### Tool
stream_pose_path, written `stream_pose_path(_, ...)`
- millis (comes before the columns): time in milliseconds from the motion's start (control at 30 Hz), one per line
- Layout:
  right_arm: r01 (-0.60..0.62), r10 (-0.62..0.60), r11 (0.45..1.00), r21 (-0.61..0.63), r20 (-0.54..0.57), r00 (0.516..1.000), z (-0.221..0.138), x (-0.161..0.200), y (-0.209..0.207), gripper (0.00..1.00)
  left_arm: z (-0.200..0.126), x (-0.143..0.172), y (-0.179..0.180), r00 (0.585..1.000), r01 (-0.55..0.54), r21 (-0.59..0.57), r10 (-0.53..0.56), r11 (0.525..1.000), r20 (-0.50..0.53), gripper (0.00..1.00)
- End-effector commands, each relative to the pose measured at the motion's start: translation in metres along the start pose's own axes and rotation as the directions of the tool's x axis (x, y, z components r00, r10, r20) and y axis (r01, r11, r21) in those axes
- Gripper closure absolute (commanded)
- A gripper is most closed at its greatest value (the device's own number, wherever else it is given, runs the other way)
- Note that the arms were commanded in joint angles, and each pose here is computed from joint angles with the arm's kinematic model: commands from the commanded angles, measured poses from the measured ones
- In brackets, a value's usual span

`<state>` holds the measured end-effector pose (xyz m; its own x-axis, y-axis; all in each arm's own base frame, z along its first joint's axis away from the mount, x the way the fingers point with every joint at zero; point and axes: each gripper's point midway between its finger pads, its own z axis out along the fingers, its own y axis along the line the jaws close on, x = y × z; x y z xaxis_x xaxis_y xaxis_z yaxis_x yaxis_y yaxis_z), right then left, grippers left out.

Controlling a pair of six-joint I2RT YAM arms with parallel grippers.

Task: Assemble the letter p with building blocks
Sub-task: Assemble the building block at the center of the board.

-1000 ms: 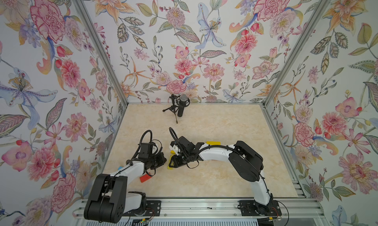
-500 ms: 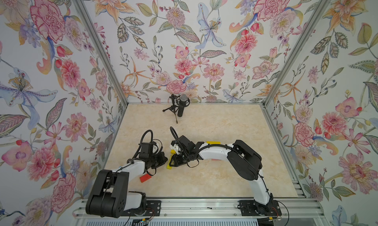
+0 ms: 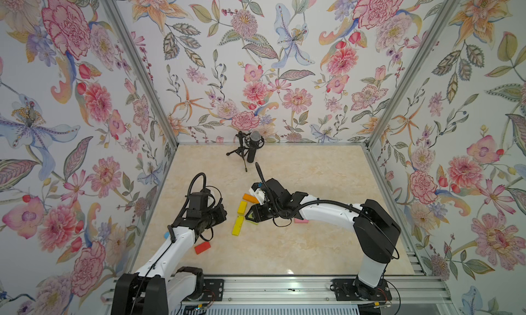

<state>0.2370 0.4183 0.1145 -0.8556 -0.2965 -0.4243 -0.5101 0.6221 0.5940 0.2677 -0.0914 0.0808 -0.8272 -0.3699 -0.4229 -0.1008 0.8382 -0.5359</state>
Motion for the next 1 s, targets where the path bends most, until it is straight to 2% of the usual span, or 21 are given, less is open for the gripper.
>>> stream_pose_path(0, -0.041, 0.042, 0.995, 0.088, -0.012, 0.999, -0.005, 0.01, -0.038, 0.62, -0.001, 0.041, 0.004, 0.993, 0.019, 0.001, -0.019, 1.0, -0.119, 1.0)
stream_pose_path(200, -0.062, 0.065, 0.991, 0.122, -0.017, 0.998, -0.01, 0.017, -0.057, 0.62, -0.005, 0.073, -0.011, 0.983, 0.009, 0.02, -0.005, 1.0, -0.182, 1.0)
stream_pose_path(500, -0.064, 0.074, 0.988, 0.14, -0.067, 0.995, 0.004, 0.037, -0.06, 0.61, 0.001, 0.1, -0.003, 0.974, 0.045, 0.019, -0.04, 0.999, -0.223, 1.0)
stream_pose_path(967, -0.072, 0.086, 0.991, 0.11, -0.125, 0.988, 0.022, 0.051, -0.062, 0.61, 0.014, 0.099, -0.004, 0.97, 0.011, 0.01, -0.009, 1.0, -0.244, 1.0)
